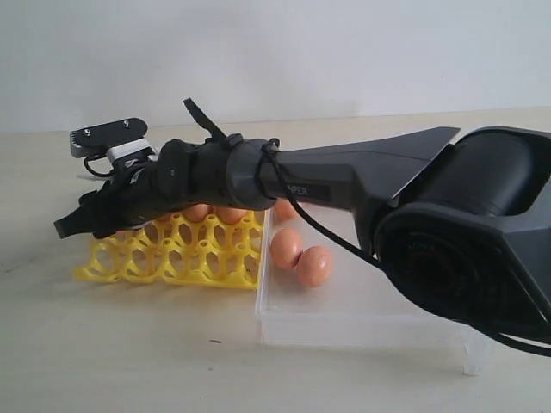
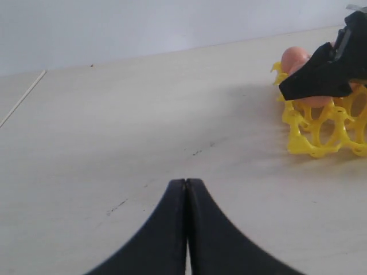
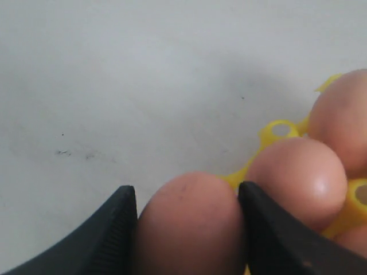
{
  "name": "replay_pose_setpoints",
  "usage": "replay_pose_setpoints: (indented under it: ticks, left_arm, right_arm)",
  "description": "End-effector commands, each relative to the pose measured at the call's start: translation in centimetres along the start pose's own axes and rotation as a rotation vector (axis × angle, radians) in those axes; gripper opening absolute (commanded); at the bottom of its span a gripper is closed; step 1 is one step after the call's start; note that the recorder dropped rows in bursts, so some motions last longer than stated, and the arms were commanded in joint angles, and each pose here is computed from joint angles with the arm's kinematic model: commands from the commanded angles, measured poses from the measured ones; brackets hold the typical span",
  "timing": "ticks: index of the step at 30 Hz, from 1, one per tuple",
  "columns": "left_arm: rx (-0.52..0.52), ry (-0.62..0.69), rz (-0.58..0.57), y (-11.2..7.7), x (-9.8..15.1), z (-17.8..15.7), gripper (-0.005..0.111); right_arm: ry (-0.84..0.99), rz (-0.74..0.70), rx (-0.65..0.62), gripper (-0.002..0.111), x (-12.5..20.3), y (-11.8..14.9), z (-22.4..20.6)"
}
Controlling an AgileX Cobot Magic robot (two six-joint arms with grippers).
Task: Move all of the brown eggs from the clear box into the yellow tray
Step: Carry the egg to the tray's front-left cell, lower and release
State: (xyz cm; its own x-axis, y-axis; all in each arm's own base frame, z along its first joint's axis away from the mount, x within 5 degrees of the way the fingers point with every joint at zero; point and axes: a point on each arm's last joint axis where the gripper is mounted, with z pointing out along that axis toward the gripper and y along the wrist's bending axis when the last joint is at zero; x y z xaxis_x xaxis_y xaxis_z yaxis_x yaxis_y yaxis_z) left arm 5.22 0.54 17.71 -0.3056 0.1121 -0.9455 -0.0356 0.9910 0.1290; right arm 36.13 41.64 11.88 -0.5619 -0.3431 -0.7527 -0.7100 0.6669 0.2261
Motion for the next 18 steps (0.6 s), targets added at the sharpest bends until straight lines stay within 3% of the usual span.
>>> replay_pose_setpoints:
  ticks: [1,18]
  left_arm:
    - [0.006,-0.013,-0.006,-0.02,-0.21,-0.04,0.000]
    - [0.006,-0.013,-0.006,-0.02,-0.21,-0.04,0.000]
  right_arm:
    - [-0.021,-0.004,0.027,0.000,-0.54,-1.26,-0.21]
    - [-0.064,0.010,0.025,0.000,-1.20,-0.58,-0.26]
